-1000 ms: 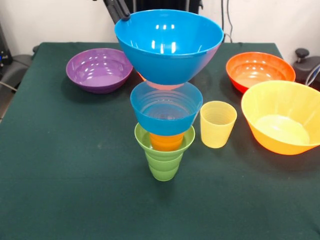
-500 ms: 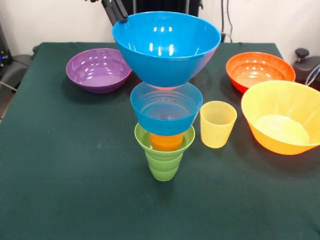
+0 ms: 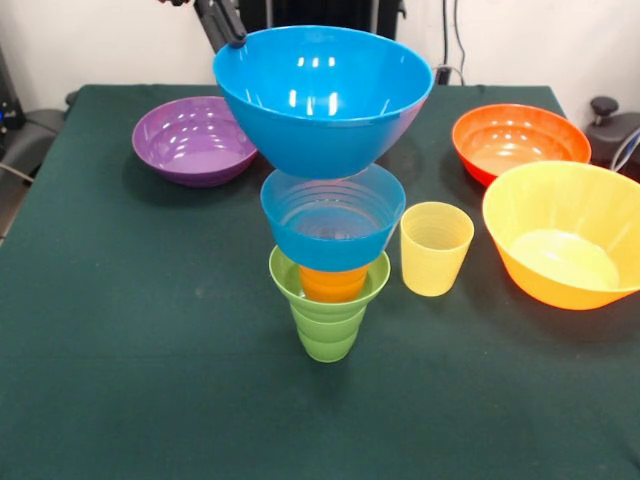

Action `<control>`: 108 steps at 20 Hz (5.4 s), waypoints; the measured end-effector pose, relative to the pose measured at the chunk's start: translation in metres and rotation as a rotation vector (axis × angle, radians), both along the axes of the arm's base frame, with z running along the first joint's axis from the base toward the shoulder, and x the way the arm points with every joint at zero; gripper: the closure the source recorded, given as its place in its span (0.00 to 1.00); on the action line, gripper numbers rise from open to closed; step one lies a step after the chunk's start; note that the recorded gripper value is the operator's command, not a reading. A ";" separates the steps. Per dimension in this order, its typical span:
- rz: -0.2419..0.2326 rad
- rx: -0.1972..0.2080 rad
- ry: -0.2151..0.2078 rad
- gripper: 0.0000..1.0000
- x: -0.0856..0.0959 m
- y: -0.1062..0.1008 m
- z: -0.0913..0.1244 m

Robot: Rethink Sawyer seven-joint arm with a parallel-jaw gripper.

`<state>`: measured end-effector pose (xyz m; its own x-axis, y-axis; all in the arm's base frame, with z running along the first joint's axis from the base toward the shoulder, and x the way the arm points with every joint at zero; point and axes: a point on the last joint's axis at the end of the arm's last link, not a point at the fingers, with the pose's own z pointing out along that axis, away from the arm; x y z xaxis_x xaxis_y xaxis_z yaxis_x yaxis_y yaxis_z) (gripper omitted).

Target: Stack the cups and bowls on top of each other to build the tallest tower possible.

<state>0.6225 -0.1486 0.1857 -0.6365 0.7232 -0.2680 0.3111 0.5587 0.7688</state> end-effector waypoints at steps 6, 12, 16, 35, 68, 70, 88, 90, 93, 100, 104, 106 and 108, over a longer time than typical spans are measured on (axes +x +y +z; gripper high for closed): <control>-0.019 0.004 -0.010 1.00 0.012 -0.005 -0.001; -0.033 -0.005 -0.025 1.00 0.027 -0.009 0.001; -0.035 -0.012 -0.033 1.00 0.036 -0.008 0.002; -0.035 -0.020 -0.031 1.00 0.042 -0.005 0.000; -0.020 -0.043 0.012 1.00 0.040 0.018 -0.024; -0.027 -0.045 0.004 1.00 0.042 0.018 -0.023; -0.046 -0.054 0.002 1.00 0.040 0.012 -0.026; -0.046 -0.056 0.004 1.00 0.039 0.012 -0.027; -0.044 -0.061 0.009 1.00 0.037 0.012 -0.027; -0.044 -0.075 0.014 1.00 0.033 0.010 -0.027; -0.045 -0.077 0.015 1.00 0.033 0.009 -0.027; -0.046 -0.079 0.015 1.00 0.033 0.008 -0.027; -0.046 -0.080 0.016 1.00 0.033 0.008 -0.027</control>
<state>0.6551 -0.1404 0.1583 -0.6076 0.7286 -0.3162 0.3499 0.6030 0.7170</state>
